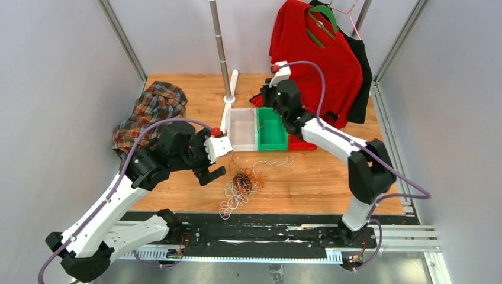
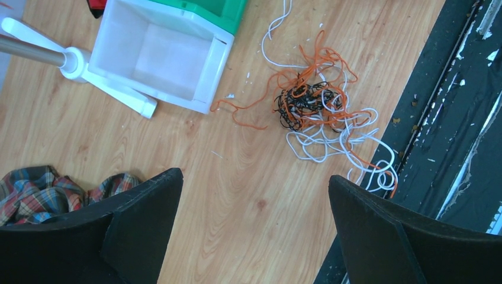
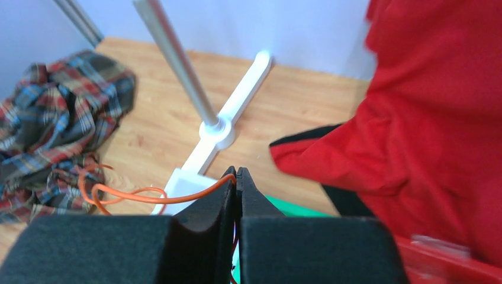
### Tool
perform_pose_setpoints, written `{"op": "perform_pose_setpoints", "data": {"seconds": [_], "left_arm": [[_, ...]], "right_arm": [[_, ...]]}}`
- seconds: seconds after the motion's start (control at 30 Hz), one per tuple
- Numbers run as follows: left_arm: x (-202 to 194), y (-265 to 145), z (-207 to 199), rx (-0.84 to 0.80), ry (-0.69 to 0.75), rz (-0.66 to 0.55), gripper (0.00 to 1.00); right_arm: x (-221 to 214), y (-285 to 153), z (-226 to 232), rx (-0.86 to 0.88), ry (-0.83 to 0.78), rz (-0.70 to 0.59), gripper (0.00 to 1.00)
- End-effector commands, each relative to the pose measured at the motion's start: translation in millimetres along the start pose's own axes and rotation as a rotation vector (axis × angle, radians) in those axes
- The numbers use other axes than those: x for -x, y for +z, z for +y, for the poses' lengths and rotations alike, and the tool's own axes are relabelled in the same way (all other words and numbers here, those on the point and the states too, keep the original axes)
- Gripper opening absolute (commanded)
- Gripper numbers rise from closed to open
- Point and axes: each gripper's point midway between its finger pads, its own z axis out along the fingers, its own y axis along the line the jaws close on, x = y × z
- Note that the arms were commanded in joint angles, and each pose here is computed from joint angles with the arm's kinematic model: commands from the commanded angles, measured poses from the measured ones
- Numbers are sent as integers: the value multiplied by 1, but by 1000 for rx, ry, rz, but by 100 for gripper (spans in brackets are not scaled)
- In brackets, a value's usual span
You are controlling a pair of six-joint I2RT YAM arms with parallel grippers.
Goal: Untangle the cables
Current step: Place the cable in the bin.
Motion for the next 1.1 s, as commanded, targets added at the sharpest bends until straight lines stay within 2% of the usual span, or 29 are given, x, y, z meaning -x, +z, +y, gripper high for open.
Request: {"op": "perform_pose_setpoints", "data": {"seconds": [0.0, 0.17, 0.37, 0.67, 0.77, 1.07], "left_arm": [[12, -9, 8, 42, 5, -42, 98], [11, -11, 8, 45, 9, -41, 98], [9, -12, 7, 45, 15, -41, 98], [9, -11, 6, 36, 15, -40, 98], [10, -10, 6, 34, 14, -40, 98], [9, -10, 7, 35, 16, -38, 98]], "right_arm": [[-40, 18, 38, 69, 55, 80, 1], [-74, 27, 63, 86, 28, 141, 1], [-100, 28, 52, 34, -20, 187, 1], [-41, 11, 5, -22, 17, 84, 1], [-39, 5, -5, -35, 4, 86, 0], [-96, -3, -29, -80, -35, 194, 1]]}}
